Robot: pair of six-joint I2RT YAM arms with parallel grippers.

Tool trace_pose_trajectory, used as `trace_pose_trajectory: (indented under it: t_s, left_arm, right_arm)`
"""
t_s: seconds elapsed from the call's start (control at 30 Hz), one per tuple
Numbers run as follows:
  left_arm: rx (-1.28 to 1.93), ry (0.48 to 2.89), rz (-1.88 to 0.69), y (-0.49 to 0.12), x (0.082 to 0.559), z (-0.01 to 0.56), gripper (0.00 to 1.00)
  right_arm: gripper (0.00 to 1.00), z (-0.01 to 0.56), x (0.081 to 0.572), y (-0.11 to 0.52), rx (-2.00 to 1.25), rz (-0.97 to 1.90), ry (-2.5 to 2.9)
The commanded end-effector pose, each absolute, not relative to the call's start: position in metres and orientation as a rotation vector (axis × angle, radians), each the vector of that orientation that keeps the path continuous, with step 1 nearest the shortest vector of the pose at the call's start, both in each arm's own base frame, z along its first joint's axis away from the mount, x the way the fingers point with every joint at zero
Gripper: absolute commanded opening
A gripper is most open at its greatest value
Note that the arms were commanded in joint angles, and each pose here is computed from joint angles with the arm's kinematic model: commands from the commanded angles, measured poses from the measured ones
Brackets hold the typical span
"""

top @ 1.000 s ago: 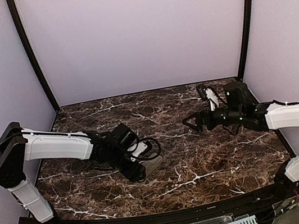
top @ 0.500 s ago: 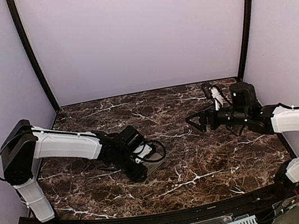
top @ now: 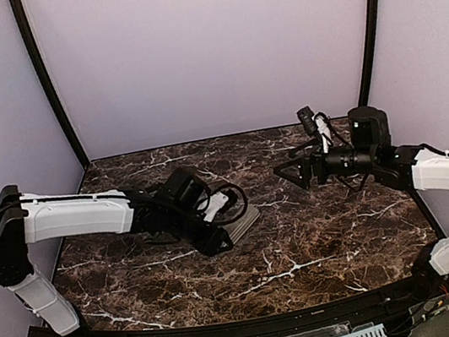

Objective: Load the batteries into the remote control
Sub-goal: Pick up the remote control from the center of the board, then pass from the left arm to the right

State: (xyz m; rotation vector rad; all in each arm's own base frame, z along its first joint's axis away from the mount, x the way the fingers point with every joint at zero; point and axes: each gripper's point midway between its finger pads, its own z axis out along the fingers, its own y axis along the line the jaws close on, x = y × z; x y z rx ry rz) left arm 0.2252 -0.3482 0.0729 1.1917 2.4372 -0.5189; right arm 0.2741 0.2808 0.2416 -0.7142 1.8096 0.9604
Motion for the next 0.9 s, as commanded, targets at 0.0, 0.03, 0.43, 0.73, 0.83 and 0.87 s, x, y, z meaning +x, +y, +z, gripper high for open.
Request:
trace_pose_trajectory:
  t_s: [0.0, 0.03, 0.43, 0.73, 0.83, 0.87]
  left_arm:
    - [1.068, 2.057, -0.898, -0.381, 0.238, 0.197, 0.25]
    - [1.071, 2.025, -0.964, -0.381, 0.235, 0.206, 0.25]
    - [1.071, 1.444, -1.276, -0.382, 0.199, 0.347, 0.25]
    - [1.055, 1.321, -1.368, -0.377, 0.183, 0.364, 0.24]
    - [1.046, 1.316, -1.385, -0.378, 0.182, 0.365, 0.24]
    - [1.047, 1.320, -1.389, -0.379, 0.183, 0.362, 0.24]
  right_arm:
    - [0.99, 0.294, 0.259, 0.281, -0.816, 0.994, 1.613]
    - [0.99, 0.306, 0.256, 0.280, -0.827, 1.001, 1.573]
    - [0.99, 0.379, 0.204, 0.306, -1.055, 1.417, 1.239]
    - [0.99, 0.400, 0.184, 0.329, -1.155, 1.608, 1.094]
    - [0.99, 0.402, 0.182, 0.341, -1.181, 1.604, 1.081]
    - [0.99, 0.403, 0.182, 0.344, -1.181, 1.604, 1.078]
